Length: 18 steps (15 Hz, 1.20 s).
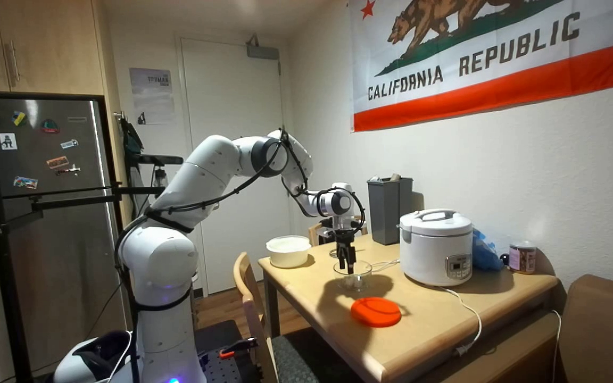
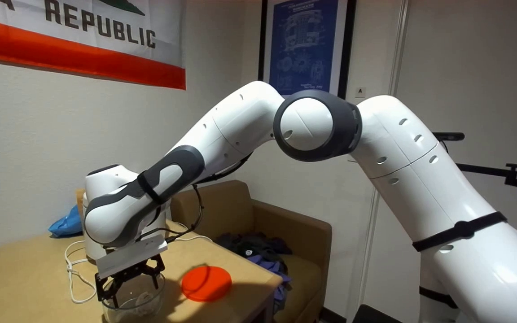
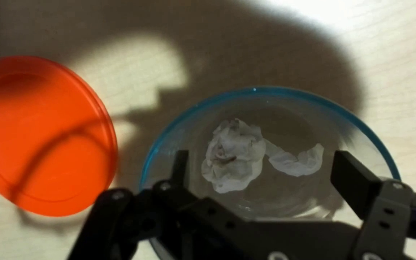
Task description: Remove the orange lid from the lunchbox, remove the white napkin from the lunchbox
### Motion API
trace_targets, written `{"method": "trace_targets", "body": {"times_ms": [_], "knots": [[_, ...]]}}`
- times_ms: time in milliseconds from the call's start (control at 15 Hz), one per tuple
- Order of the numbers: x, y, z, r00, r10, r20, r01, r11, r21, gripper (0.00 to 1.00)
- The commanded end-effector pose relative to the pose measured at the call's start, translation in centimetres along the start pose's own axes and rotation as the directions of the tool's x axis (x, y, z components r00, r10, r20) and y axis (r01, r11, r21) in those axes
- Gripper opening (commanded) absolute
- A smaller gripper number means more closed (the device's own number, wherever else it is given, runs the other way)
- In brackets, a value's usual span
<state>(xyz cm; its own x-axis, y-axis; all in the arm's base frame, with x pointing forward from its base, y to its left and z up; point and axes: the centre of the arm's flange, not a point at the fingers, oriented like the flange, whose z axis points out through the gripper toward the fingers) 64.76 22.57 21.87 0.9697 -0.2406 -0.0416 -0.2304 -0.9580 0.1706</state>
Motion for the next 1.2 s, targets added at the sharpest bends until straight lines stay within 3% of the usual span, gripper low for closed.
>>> {"method": "trace_targets", "body": {"times_ms": [0, 1133], "knots": [[1.2, 0.5, -0.2, 1.0, -0.002, 0.017, 0.002, 1.0, 0.01, 1.0], [2.9, -0.2, 1.9, 0.998, -0.008, 0.055, 0.007, 1.0, 0.021, 1.0]]}}
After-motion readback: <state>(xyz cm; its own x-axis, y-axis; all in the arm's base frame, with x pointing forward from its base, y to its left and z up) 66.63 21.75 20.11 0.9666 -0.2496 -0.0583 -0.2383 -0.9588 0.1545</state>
